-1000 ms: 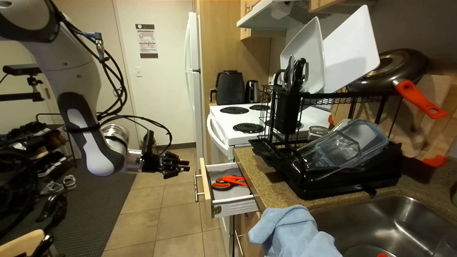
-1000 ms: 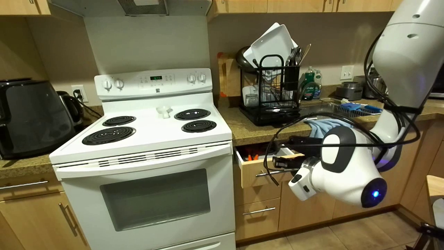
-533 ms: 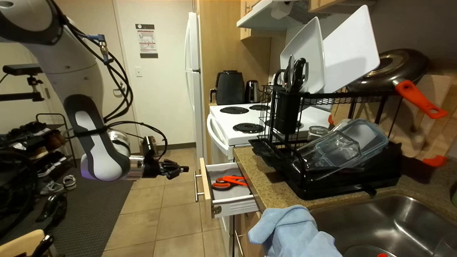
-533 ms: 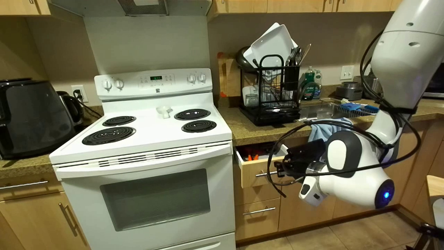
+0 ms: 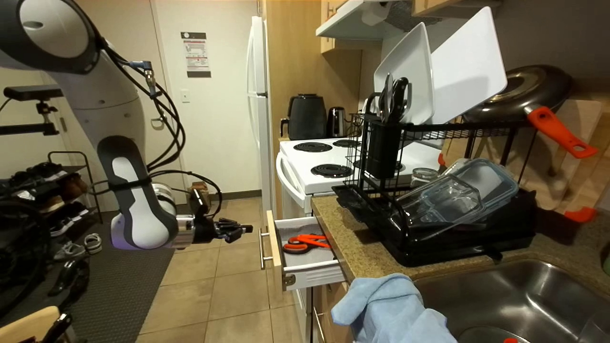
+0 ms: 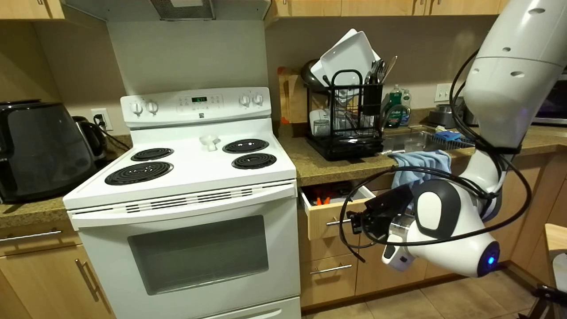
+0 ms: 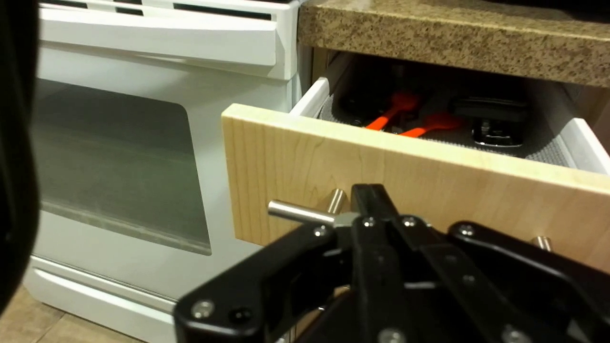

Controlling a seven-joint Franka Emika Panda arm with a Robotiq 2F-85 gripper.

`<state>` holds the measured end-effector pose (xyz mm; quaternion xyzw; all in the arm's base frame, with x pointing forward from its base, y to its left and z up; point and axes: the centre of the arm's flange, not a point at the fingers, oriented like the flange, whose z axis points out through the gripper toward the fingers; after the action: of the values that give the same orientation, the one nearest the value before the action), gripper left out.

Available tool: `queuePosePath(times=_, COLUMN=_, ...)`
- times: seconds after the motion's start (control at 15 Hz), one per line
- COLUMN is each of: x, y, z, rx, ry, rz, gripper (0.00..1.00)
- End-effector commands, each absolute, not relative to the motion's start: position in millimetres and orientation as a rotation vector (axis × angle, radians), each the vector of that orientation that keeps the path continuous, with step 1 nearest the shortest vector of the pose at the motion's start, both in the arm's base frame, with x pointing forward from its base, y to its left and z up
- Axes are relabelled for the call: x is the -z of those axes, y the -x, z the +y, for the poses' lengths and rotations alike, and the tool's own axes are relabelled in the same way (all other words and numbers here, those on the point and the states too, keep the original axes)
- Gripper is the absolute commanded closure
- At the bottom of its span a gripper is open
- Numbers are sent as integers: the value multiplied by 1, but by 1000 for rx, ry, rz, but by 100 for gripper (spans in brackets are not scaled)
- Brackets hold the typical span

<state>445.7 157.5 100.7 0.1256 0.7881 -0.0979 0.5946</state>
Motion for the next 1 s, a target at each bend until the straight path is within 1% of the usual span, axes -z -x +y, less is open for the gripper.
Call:
queuePosePath(times=0.0, x=-90, y=-464, z=170, rx=248, ry=-363, rz=1780, gripper=100)
queuePosePath(times=0.33, x=-85, y=-494, z=183, rx=313, ry=-526, rz=1734, gripper=100)
queuePosePath(times=0.93, x=-68, y=-530, z=188, rx=395, ry=-749, rz=1664, gripper=100)
